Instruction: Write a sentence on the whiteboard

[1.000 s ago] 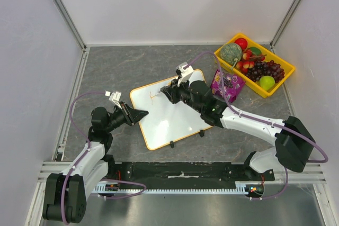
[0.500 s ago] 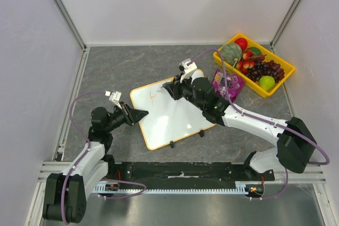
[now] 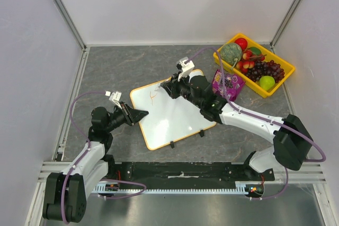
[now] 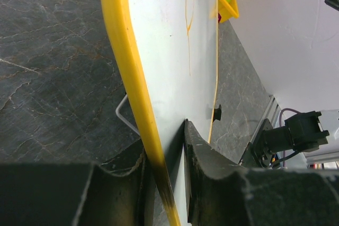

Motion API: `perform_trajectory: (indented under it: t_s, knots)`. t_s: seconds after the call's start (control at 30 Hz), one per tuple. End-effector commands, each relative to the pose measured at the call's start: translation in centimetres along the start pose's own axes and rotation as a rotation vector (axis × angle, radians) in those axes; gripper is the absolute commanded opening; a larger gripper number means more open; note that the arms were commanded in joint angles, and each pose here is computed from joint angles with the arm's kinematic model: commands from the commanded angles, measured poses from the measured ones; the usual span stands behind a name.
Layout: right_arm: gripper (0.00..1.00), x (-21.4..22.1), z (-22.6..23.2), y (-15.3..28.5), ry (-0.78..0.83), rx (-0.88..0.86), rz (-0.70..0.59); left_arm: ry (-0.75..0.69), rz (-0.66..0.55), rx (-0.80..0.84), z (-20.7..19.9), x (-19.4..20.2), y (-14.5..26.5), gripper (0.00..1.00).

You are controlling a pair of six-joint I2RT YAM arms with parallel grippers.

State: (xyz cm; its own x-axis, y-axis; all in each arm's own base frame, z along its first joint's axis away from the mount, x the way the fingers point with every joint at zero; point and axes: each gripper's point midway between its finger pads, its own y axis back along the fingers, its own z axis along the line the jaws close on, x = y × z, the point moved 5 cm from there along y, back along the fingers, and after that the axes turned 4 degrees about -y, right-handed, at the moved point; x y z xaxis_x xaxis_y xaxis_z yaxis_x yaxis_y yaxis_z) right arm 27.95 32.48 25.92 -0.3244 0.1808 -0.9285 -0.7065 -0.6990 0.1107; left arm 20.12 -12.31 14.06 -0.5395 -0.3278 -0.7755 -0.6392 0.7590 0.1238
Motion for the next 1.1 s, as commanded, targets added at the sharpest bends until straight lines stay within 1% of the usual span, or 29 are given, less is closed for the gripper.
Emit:
perform_trajectory:
  t_s: [0.0,0.63,0.8,0.83,1.07]
  knots:
    - [0.00,0.4,-0.3,0.1,-0.004,-0.002,0.010,-0.071,0.017,0.017,0.2,0.5,0.0,0.02]
    - [0.00,4.6,-1.3,2.4,0.001,-0.018,0.128,-0.073,0.013,0.016,0.2,0.4,0.0,0.02]
    - [0.00,3.9,-1.0,2.6,0.007,-0.026,0.107,-0.076,0.013,0.016,0.2,0.4,0.0,0.02]
    - [0.00,3.5,-0.6,2.7,0.004,-0.054,0.106,-0.076,0.013,0.017,0.2,0.4,0.0,0.02]
    - [0.00,-0.1,0.9,3.6,-0.006,-0.111,-0.001,-0.074,0.015,0.016,0.2,0.5,0.0,0.02]
